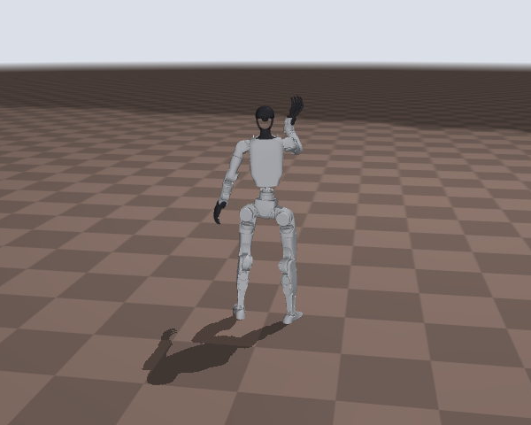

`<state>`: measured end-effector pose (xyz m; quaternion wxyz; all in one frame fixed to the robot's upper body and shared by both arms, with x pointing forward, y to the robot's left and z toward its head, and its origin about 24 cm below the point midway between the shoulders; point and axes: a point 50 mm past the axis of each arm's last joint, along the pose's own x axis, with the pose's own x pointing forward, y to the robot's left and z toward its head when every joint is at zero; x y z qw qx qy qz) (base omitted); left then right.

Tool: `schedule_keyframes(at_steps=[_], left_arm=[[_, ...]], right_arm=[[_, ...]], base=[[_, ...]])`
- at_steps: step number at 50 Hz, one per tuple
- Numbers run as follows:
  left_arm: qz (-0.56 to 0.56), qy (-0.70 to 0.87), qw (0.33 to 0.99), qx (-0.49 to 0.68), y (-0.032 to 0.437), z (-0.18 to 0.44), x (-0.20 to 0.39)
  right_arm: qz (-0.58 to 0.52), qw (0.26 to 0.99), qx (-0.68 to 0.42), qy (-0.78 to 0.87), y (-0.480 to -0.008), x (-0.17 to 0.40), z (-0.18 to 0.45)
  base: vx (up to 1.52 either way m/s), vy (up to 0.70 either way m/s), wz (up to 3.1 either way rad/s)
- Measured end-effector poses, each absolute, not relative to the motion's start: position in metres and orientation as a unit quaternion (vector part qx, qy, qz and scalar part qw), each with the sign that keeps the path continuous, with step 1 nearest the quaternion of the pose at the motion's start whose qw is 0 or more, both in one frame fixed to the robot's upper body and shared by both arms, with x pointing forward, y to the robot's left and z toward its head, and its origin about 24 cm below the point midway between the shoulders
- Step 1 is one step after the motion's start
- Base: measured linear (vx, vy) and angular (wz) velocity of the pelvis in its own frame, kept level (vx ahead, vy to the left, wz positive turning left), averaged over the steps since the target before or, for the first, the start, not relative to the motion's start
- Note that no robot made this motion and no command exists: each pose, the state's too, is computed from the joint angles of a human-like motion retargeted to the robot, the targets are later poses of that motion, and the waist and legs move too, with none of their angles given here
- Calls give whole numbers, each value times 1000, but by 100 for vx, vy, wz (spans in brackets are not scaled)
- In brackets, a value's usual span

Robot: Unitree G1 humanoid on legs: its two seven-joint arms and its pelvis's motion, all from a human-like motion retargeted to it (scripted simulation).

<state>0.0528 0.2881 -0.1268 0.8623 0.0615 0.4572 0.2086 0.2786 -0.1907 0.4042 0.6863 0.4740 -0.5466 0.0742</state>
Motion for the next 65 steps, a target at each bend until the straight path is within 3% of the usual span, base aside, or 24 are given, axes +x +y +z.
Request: schedule_keyframes(at_steps=[4,8,10,12,15,22,27,30,33,40,43,46,53,57,60,65], left_arm=[[206,461,862,53,290,-126,49],[195,463,864,41,291,-126,46],[193,465,863,34,291,-126,44],[193,468,862,29,290,-127,42],[195,473,859,31,287,-129,40],[211,480,850,49,287,-130,40],[241,473,846,50,288,-129,45],[243,470,848,46,289,-128,46],[236,470,850,37,290,-128,45],[202,465,862,28,293,-125,42],[192,471,860,24,291,-127,38],[195,477,857,24,288,-129,35],[220,480,849,39,288,-130,35],[235,477,846,48,289,-129,40],[236,474,847,51,290,-128,42],[239,466,851,38,294,-126,43]], right_arm=[[279,583,388,-657,-153,199,440],[464,426,275,-727,-122,112,441],[522,360,225,-740,-115,84,434],[531,344,211,-745,-116,79,432],[468,406,262,-740,-127,108,436],[114,687,429,-576,-173,255,426],[-38,725,544,-421,-188,307,400],[10,719,514,-466,-180,289,415],[147,686,430,-569,-159,241,443],[503,422,270,-705,-113,107,448],[565,356,226,-709,-112,87,439],[518,397,257,-712,-125,109,441],[157,676,431,-577,-182,252,420],[-14,717,555,-423,-204,311,390],[-13,718,559,-414,-201,312,393],[220,638,447,-588,-164,226,442]], base=[[0,1,9],[0,0,0],[0,0,0],[0,0,0],[0,0,0],[0,0,0],[0,0,0],[0,0,0],[0,0,0],[0,0,0],[0,0,0],[0,0,0],[0,0,-8],[0,0,0],[0,0,0],[0,0,0]])
